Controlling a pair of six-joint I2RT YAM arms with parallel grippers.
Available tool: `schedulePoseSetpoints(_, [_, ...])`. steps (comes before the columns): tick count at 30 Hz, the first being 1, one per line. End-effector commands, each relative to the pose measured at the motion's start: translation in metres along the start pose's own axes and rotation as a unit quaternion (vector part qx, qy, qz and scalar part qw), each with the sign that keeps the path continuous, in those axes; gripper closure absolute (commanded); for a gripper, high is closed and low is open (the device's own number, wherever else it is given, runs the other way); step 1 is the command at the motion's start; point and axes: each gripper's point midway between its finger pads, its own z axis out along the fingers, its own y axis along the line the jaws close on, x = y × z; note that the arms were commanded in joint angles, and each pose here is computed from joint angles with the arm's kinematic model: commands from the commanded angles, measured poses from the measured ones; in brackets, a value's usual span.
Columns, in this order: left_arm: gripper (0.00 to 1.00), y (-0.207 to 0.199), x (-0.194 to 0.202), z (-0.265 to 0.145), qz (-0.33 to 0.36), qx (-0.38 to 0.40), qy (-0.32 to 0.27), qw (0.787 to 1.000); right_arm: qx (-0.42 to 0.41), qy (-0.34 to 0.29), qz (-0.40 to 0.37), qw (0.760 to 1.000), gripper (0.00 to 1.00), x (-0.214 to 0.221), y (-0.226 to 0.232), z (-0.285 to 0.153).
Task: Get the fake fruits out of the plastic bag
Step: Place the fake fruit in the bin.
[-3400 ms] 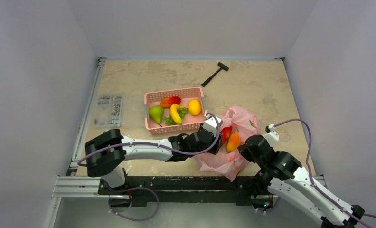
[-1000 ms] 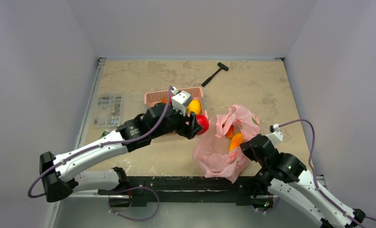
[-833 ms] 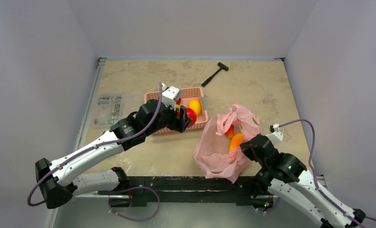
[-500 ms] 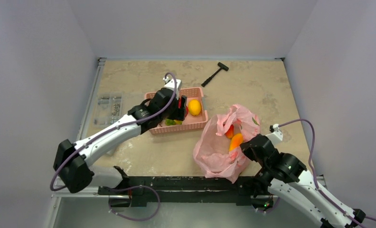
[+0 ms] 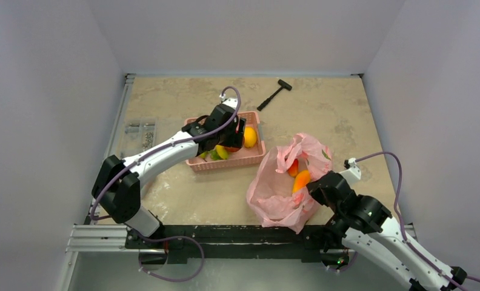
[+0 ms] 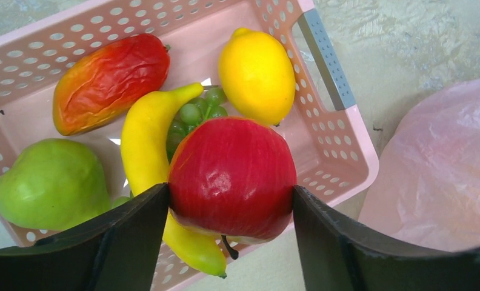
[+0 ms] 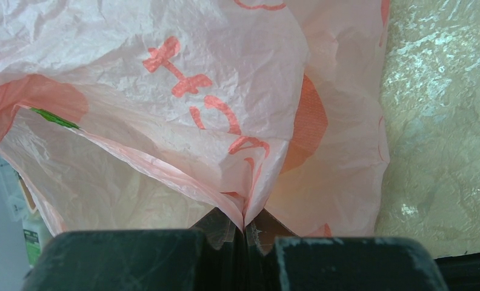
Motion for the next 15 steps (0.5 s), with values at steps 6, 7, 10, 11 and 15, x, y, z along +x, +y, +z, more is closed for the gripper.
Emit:
schedulePoseSetpoints(6, [0.01,-0.011,-0.019,-0.023,-0.015,0.036,-0.021,0.999,-0.027,-0.008,-0.001,1.000,1.00,-0.007,0.021,-0.001])
schedulePoseSetpoints(7, [0.00,-0.010,-0.019,-0.028,-0.017,0.038,-0.025,0.999,-0.026,-0.003,-0.002,1.000,1.00,-0.005,0.023,0.000])
schedulePoseSetpoints(10, [0.00,-0.010,-0.022,-0.042,-0.017,0.049,-0.032,0.998,-0.022,0.004,-0.013,1.000,1.00,-0.002,0.024,0.003])
schedulePoseSetpoints(11, [0.00,-0.013,-0.022,-0.047,-0.017,0.060,-0.033,0.997,-0.023,0.006,-0.016,1.000,1.00,-0.001,0.025,0.003])
schedulePoseSetpoints(15, [0.04,-0.034,-0.015,-0.070,-0.027,0.139,-0.029,0.990,-0.036,0.003,-0.027,0.999,1.00,-0.002,0.031,0.004])
